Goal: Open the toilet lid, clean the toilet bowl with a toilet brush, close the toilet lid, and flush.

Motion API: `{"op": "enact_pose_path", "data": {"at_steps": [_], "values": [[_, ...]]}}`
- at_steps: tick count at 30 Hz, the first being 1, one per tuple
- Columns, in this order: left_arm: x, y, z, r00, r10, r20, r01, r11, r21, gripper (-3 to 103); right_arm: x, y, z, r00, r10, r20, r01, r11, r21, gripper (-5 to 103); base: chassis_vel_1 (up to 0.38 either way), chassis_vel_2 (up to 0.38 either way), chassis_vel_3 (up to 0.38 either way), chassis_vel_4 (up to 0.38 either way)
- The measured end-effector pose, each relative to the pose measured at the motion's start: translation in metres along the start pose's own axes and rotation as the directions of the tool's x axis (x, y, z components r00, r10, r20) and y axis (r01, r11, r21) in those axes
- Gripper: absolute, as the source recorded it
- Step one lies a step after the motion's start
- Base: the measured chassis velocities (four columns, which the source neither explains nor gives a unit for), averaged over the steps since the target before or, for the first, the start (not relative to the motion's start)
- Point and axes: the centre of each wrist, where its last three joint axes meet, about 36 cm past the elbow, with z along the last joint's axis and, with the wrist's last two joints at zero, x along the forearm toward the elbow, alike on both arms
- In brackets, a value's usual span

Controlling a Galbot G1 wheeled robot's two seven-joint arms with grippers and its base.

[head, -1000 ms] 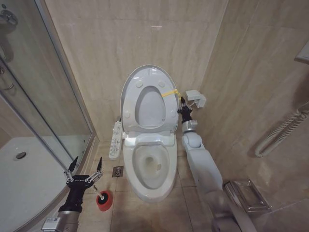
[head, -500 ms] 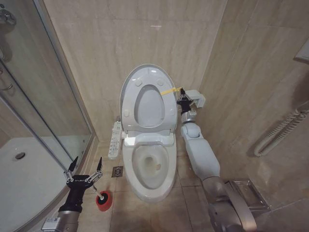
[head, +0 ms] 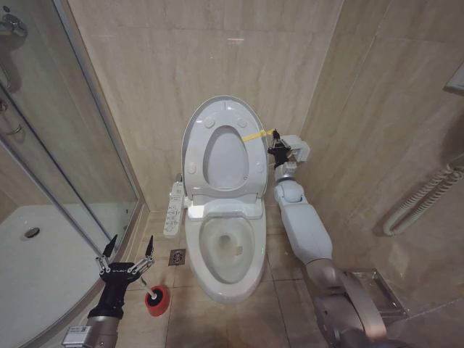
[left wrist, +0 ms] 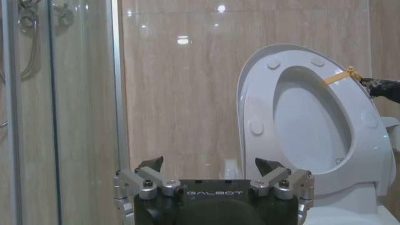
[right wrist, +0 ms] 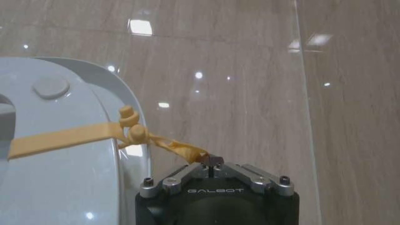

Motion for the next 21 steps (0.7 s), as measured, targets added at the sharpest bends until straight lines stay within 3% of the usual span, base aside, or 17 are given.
{"op": "enact_pose_path", "data": {"at_steps": [14, 15, 21], "values": [[0.0, 0.0, 0.0, 1.0, 0.0, 0.0, 0.0, 1.0, 0.0, 99, 0.012, -0.001, -0.004, 1.0, -0.008, -0.013, 0.008, 1.0, 0.001, 0, 0.0, 0.0, 0.0, 0.0], [0.0, 0.0, 0.0, 1.0, 0.0, 0.0, 0.0, 1.0, 0.0, 99, 0.017, -0.002, -0.004, 1.0, -0.009, -0.02, 0.009, 1.0, 0.006, 9, 0.0, 0.0, 0.0, 0.0], [0.0, 0.0, 0.0, 1.0, 0.0, 0.0, 0.0, 1.0, 0.0, 99, 0.032, -0.005, -0.005, 1.0, -0.014, -0.026, 0.014, 1.0, 0.011, 9, 0.0, 0.0, 0.0, 0.0]]}}
